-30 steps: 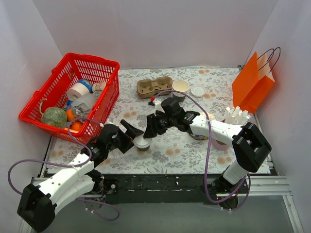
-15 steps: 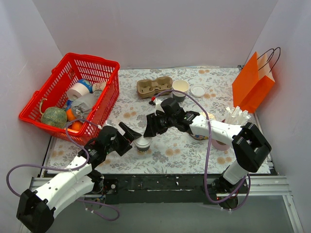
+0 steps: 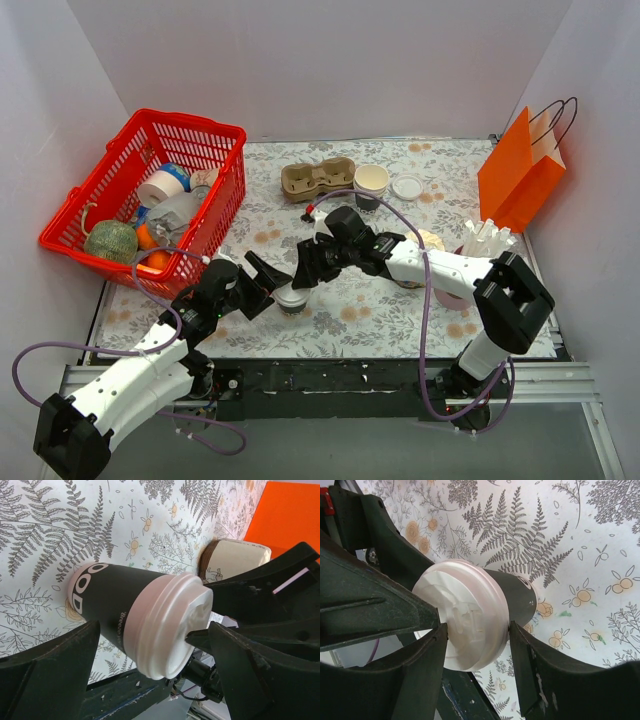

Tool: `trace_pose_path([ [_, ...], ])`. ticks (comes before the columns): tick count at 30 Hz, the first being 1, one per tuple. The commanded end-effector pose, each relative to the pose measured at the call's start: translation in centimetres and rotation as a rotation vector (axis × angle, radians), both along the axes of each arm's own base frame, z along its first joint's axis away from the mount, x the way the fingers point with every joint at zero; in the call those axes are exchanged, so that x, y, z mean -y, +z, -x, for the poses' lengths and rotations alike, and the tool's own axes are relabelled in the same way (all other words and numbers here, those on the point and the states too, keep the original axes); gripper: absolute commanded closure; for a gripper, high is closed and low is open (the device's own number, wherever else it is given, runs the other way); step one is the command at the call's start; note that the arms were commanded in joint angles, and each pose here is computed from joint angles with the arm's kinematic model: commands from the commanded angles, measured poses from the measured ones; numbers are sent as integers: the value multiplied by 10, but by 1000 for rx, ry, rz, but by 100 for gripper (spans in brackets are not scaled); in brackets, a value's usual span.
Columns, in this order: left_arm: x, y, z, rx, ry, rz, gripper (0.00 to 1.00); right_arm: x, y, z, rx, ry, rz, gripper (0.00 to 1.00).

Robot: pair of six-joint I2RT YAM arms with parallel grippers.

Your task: Pack the takeout coffee

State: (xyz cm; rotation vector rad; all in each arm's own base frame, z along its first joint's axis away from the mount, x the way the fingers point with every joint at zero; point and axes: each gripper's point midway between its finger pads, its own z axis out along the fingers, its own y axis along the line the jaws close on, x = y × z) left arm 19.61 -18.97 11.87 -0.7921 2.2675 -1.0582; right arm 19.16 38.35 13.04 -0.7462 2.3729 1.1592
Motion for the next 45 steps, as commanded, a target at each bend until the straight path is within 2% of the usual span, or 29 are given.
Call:
trace_pose_path([
  [1,3,2,1,18,-19,20,12,-11,4,-1,20,1,-17,40],
  [9,-5,-12,3,-21,8,-29,37,-5,5,-4,31,-48,-12,40],
  [11,-6,-13,2,-19,13,-32,41,-5,7,-3,32,-50,-16,40],
  [18,-10,-23,6,-46,21,-53,71,1,0,-6,15,-94,9,45],
  [24,-14,-34,10,-63,23,-66,78,7,-5,-8,1,-148,24,51],
  [26,-15,-39,12,-74,26,-71,77,12,-10,-9,-12,-167,34,60],
  [28,-16,-41,13,-86,28,-79,70,18,-16,-11,-26,-182,44,62],
  [29,-17,-42,15,-92,26,-84,62,20,-18,-10,-37,-186,50,61],
  [30,-18,-44,16,-97,27,-90,57,21,-21,-9,-46,-187,55,60],
  [34,-16,-33,12,-66,19,-77,51,23,-19,-6,-74,-168,45,52],
  [36,-10,-22,8,-29,0,-60,42,19,-10,-6,-73,-151,25,49],
  [41,3,17,-9,52,-36,-43,29,8,16,-7,-64,-120,-29,41],
  [42,3,20,-10,57,-37,-45,23,6,22,-8,-56,-118,-42,39],
  [45,3,28,-14,72,-31,-49,20,1,33,-8,-69,-104,-84,33],
])
